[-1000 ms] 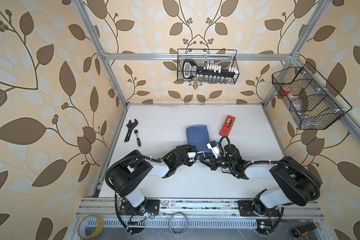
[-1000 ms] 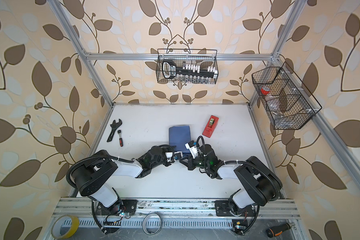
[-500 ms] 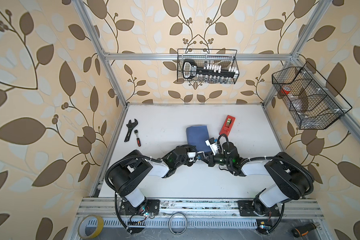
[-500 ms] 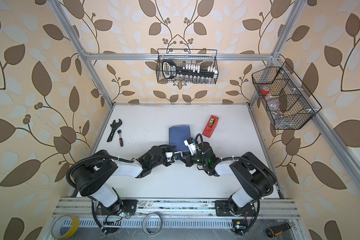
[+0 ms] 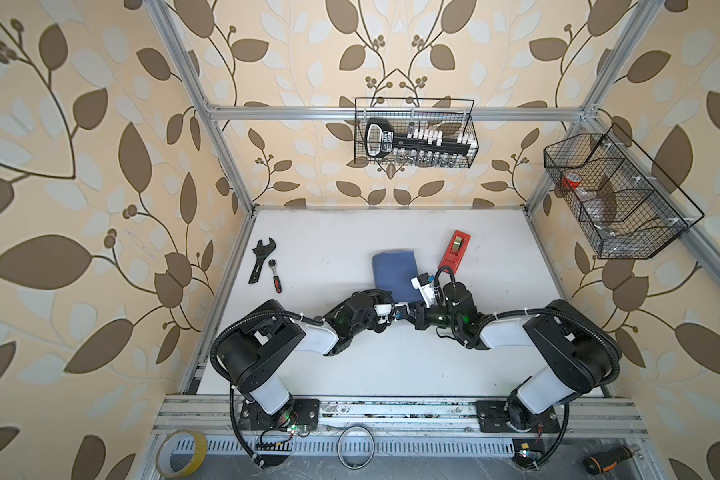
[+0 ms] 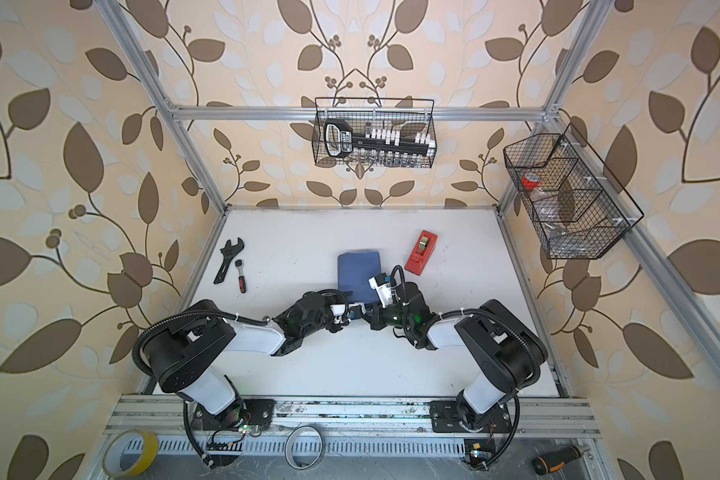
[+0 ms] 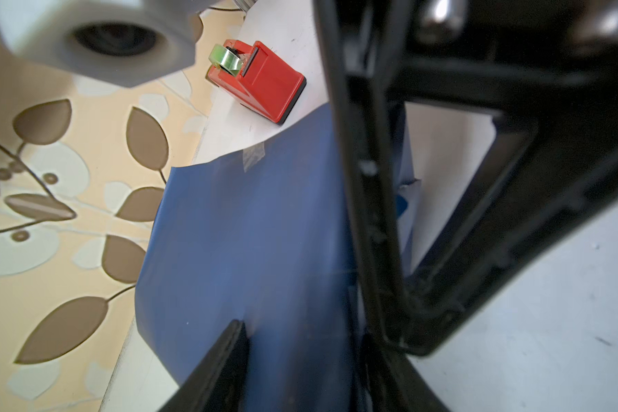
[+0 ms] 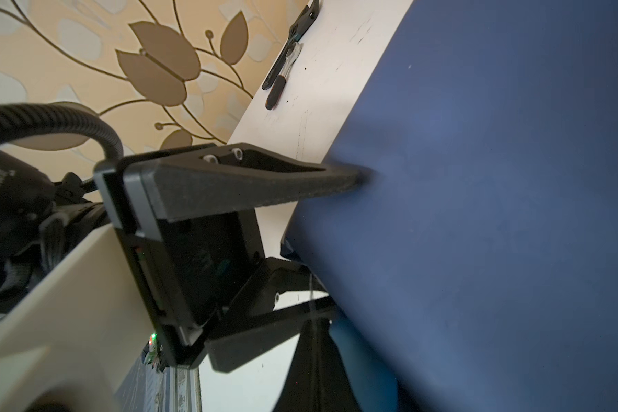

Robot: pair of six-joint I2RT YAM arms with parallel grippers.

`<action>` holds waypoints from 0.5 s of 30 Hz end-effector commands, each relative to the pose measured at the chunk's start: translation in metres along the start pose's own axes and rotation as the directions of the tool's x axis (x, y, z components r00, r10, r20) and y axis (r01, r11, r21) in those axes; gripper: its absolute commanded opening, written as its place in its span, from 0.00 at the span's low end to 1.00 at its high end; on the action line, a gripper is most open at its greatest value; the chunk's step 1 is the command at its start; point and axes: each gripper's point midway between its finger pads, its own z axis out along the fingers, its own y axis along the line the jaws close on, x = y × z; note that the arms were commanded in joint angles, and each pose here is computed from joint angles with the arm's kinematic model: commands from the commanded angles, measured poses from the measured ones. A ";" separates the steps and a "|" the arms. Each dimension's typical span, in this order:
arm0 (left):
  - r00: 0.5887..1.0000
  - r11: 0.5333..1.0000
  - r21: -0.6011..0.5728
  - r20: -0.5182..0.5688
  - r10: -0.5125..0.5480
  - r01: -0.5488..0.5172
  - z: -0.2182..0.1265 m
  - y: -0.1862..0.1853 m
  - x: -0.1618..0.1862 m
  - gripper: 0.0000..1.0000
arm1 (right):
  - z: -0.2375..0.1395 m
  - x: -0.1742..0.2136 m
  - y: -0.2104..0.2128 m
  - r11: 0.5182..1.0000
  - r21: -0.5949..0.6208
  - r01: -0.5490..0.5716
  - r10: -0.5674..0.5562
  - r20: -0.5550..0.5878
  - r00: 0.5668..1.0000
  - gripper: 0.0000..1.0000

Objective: Wrap the gift box in paper

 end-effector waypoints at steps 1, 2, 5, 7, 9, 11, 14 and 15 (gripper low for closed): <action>0.994 0.996 0.093 -0.104 0.028 -0.018 0.000 -0.026 0.028 0.54 | 0.003 -0.013 -0.003 1.000 0.011 -0.003 0.003 0.030 1.000 0.00; 0.994 0.996 0.093 -0.105 0.027 -0.017 0.000 -0.026 0.029 0.54 | 0.003 -0.012 -0.003 1.000 0.013 -0.005 0.005 0.027 1.000 0.00; 0.994 0.996 0.091 -0.104 0.028 -0.018 0.000 -0.025 0.028 0.54 | 0.004 -0.012 -0.007 0.999 0.027 -0.016 0.015 0.025 1.000 0.00; 0.994 0.996 0.091 -0.103 0.027 -0.017 0.001 -0.025 0.028 0.54 | 0.004 -0.013 -0.008 0.999 0.032 -0.024 0.023 0.026 0.999 0.00; 0.994 0.996 0.091 -0.103 0.028 -0.019 0.001 -0.025 0.028 0.54 | 0.005 -0.012 -0.010 0.999 0.042 -0.030 0.029 0.021 0.999 0.00; 0.994 0.996 0.092 -0.104 0.028 -0.018 0.001 -0.025 0.028 0.54 | 0.005 -0.011 -0.011 0.998 0.044 -0.033 0.033 0.017 0.999 0.00; 0.994 0.996 0.092 -0.103 0.027 -0.018 0.001 -0.025 0.028 0.54 | 0.005 -0.010 -0.013 0.998 0.051 -0.042 0.042 0.013 0.999 0.00; 0.994 0.996 0.091 -0.104 0.028 -0.018 0.001 -0.025 0.028 0.54 | 0.006 -0.009 -0.012 0.998 0.050 -0.044 0.043 0.010 0.999 0.00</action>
